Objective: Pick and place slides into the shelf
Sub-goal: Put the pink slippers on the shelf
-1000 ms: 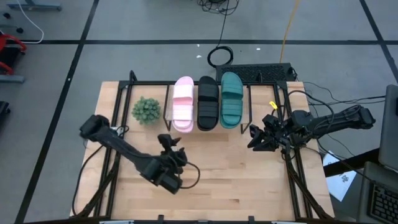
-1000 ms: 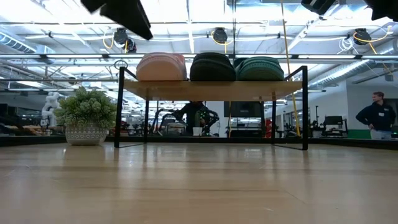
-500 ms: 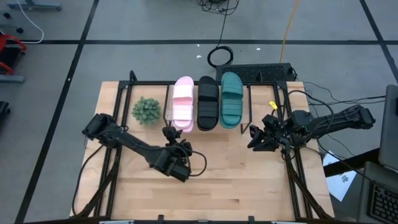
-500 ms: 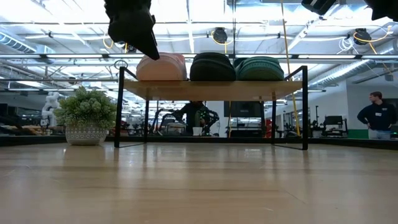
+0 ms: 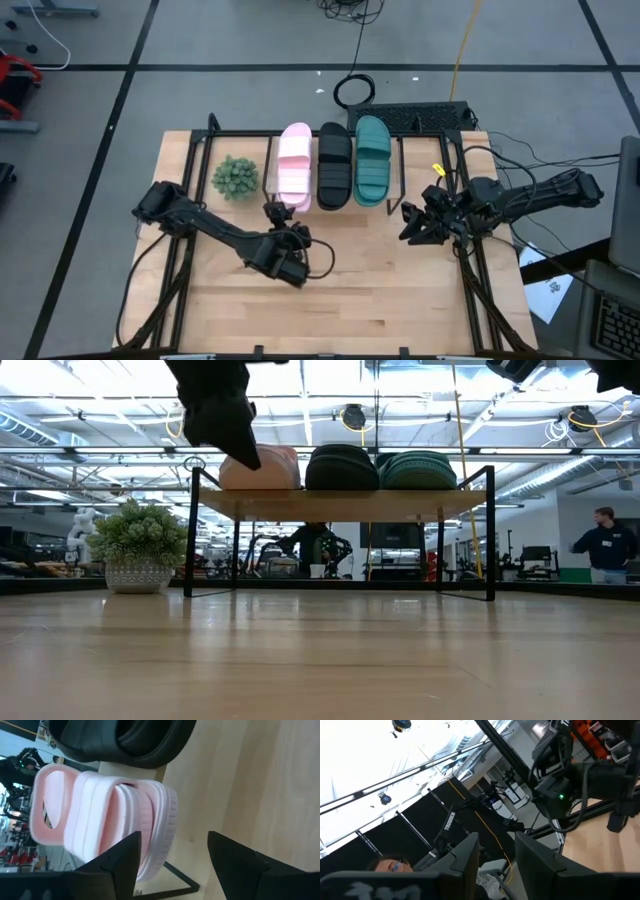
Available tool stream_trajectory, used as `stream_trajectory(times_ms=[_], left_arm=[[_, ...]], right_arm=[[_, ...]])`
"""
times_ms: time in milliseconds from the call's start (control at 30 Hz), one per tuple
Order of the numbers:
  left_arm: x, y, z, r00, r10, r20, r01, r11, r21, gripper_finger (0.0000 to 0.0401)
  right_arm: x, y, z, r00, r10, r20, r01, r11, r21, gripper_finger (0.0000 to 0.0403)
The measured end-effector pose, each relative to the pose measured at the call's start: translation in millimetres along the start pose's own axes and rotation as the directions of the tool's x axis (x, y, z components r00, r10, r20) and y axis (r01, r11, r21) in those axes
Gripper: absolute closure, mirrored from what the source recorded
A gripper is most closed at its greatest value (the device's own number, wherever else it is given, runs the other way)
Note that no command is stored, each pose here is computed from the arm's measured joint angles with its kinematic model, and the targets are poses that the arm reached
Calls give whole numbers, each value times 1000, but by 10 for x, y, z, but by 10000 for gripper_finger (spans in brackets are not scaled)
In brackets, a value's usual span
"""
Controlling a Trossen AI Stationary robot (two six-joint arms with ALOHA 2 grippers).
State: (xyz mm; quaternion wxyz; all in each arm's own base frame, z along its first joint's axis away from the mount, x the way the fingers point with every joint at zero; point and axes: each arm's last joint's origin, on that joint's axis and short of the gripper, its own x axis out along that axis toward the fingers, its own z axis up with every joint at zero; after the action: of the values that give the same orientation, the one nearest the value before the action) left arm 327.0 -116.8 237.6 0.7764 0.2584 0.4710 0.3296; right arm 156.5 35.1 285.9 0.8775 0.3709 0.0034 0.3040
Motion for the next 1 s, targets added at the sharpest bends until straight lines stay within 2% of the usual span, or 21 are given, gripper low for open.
stream_trajectory(times_ms=[333, 733, 1000], left_arm=[[136, -42, -34, 1000, 5, -5, -5, 1000, 15, 242], [267, 46, -5, 999, 28, -36, -28, 1000, 14, 287], [283, 64, 2, 998, 56, -27, -56, 998, 16, 354]], right_arm=[[0, 0, 0, 1000, 0, 0, 0, 1000, -10, 285], [0, 1, 0, 1000, 1, 0, -1, 1000, -10, 285], [0, 0, 0, 1000, 0, -1, -1, 1000, -10, 285]])
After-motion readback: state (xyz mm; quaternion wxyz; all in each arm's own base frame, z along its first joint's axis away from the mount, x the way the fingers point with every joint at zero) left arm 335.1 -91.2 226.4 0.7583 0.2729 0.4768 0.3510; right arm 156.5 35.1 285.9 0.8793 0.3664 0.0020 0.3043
